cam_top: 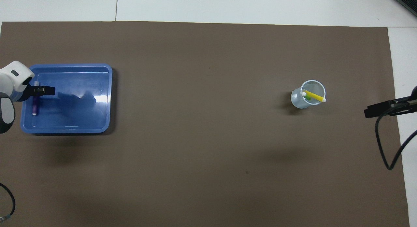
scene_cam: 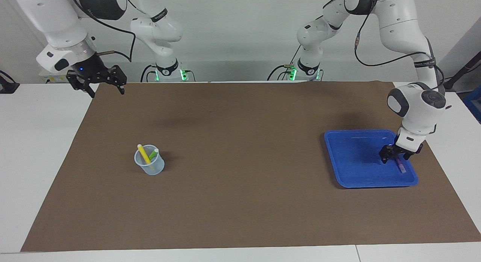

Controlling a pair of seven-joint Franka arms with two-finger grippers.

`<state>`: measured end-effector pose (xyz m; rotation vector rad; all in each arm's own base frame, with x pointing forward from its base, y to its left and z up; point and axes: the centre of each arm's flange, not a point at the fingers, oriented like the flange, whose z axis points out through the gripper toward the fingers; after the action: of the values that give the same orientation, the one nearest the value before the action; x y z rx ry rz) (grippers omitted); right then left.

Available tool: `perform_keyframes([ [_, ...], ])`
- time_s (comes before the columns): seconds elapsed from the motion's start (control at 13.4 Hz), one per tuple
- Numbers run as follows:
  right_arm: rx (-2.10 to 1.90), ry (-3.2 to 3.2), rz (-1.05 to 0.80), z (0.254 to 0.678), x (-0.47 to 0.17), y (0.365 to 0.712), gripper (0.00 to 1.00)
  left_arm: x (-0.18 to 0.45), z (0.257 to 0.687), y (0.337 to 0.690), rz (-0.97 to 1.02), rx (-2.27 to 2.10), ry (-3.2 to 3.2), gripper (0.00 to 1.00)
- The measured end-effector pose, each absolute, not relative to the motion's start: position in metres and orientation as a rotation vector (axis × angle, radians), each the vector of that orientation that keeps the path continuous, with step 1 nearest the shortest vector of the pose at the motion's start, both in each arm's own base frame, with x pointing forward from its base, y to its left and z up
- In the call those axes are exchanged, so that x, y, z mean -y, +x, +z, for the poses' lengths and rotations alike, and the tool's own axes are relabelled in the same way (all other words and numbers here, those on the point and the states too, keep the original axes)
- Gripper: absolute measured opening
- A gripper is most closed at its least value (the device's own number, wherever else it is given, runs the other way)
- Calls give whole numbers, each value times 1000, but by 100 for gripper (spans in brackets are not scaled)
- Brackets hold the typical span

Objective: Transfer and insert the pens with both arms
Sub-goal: 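Withdraw the right gripper while the left gripper hovers over the purple pen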

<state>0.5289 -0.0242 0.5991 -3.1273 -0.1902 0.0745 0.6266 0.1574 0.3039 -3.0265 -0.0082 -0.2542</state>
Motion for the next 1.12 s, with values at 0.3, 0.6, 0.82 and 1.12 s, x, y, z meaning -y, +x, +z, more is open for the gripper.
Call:
perform_keyframes([
  [0.3,204,-3122,128,599,14,523,100,-150,298,624,-236,3,-3036,100],
  [0.6,238,-3118,150,606,14,516,100,-149,297,624,-234,5,-3037,100],
  [0.82,287,-3112,150,606,17,516,100,-149,296,623,-229,1,-3036,100],
  [1.12,282,-3112,146,602,21,516,100,-147,292,619,-236,-13,-3031,100],
])
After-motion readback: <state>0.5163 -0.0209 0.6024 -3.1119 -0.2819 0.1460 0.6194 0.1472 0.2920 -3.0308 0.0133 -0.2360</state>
